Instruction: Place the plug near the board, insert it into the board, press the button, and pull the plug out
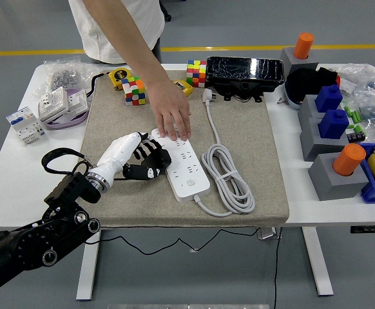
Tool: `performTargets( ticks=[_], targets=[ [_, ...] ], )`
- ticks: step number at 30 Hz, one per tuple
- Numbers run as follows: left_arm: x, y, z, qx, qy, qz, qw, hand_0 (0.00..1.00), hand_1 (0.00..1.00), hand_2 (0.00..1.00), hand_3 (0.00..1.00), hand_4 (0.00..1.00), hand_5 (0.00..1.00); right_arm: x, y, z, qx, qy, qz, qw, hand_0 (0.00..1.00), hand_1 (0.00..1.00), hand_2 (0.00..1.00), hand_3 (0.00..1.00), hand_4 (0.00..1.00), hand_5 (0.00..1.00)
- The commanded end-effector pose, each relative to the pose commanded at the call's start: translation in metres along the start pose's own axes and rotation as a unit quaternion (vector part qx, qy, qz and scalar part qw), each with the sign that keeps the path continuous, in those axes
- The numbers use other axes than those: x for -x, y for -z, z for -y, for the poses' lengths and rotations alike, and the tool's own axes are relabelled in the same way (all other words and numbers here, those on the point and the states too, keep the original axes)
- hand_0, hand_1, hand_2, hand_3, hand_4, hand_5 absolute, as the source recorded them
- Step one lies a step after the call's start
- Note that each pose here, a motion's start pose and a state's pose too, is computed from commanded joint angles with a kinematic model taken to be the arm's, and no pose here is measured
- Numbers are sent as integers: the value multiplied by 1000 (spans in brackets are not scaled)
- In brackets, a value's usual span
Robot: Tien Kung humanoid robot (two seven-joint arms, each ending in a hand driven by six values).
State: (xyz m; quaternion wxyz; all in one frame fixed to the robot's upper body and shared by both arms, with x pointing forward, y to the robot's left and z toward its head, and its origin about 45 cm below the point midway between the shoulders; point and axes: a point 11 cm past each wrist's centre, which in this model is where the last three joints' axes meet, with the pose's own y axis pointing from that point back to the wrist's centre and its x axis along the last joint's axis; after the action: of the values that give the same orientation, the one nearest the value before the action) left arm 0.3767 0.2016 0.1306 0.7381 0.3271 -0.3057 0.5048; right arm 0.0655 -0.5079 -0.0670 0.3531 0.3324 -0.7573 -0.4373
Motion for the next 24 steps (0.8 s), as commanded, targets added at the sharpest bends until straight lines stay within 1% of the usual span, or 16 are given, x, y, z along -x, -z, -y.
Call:
performTargets(
  ticks=[1,2,7,8,13,14,19,20,24],
  targets=[
    [0,0,0,0,1,0,1000,384,379,447,534,604,2,0,0,0,0,0,0,1000,530,628,624,551,891,417],
    [1,0,0,0,3,-4,1000,403,413,481,549,636,2,0,0,0,0,0,0,1000,531,628,623,551,890,416],
    [4,2,0,-4,13,-14,1000,403,413,481,549,636,2,0,0,0,0,0,0,1000,531,628,623,551,890,416],
    [4,2,0,-4,13,-16,1000,662,752,751,764,998,253,0,0,0,0,0,0,1000,530,628,623,551,890,416],
    [3,1,0,-1,11,-23,1000,662,752,751,764,998,253,1,-1,0,0,1,-1,1000,530,628,623,551,890,416],
    [2,1,0,0,10,-24,1000,650,784,795,803,998,305,1,0,0,0,1,-1,1000,532,628,623,551,890,416],
    [0,-2,0,9,2,-31,999,650,784,795,803,998,305,1,-2,0,2,1,1,1000,532,628,623,551,890,416],
    [0,-3,0,10,1,-33,999,635,779,796,808,998,332,1,-2,0,2,1,1,1000,532,628,623,551,889,415],
    [-2,-5,0,14,-5,-39,999,635,779,796,808,998,332,0,-2,0,1,1,1,1000,532,628,623,551,889,415]
  ],
)
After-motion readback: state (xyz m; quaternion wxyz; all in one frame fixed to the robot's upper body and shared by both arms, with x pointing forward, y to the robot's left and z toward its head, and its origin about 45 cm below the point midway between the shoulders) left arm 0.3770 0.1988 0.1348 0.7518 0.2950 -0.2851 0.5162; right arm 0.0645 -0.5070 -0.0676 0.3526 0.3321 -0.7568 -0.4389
